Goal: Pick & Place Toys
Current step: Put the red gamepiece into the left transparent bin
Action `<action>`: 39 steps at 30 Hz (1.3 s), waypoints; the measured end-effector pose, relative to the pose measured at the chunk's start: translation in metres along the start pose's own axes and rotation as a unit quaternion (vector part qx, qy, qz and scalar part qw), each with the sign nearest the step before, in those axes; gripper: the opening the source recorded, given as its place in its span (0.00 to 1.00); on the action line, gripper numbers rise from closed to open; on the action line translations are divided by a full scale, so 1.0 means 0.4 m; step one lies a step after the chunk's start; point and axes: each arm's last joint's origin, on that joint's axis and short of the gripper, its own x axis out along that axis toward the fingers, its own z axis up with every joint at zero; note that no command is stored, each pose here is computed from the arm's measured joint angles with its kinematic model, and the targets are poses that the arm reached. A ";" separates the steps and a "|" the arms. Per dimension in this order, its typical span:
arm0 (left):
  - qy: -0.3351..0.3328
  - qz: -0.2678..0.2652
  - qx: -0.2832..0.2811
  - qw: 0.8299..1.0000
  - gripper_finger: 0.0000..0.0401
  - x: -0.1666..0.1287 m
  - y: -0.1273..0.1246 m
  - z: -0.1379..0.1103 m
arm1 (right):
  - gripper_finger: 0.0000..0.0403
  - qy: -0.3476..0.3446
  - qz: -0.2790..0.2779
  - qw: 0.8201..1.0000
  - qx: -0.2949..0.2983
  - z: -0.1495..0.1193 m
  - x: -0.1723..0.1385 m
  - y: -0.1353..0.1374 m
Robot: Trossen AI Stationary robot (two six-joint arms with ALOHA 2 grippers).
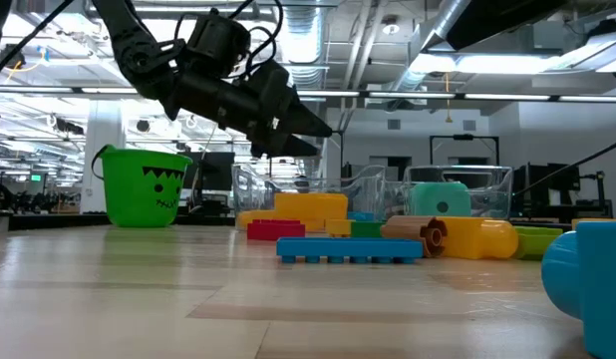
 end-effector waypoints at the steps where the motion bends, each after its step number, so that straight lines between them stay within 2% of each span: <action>1: 0.010 -0.006 0.002 1.000 0.94 -0.001 -0.012 -0.008 | 0.46 0.000 0.000 1.000 0.002 0.000 0.000 0.000; 10: 0.105 -0.065 0.052 0.991 0.99 -0.034 -0.113 -0.101 | 0.46 0.006 0.000 1.000 0.008 -0.003 0.000 -0.001; 13: 0.120 -0.062 0.078 0.988 0.99 -0.053 -0.132 -0.132 | 0.46 0.005 -0.001 1.000 0.009 -0.003 0.000 -0.001; 21: 0.121 0.005 0.095 0.988 0.92 -0.063 -0.121 -0.150 | 0.46 0.005 0.000 1.000 0.010 -0.003 0.000 -0.001; 33: 0.119 0.008 0.097 0.988 0.84 -0.061 -0.110 -0.147 | 0.46 0.006 -0.001 1.000 0.009 -0.002 0.000 -0.002; 39: 0.118 0.014 0.096 0.988 0.84 -0.061 -0.109 -0.147 | 0.46 0.005 -0.001 1.000 0.009 -0.002 0.000 -0.001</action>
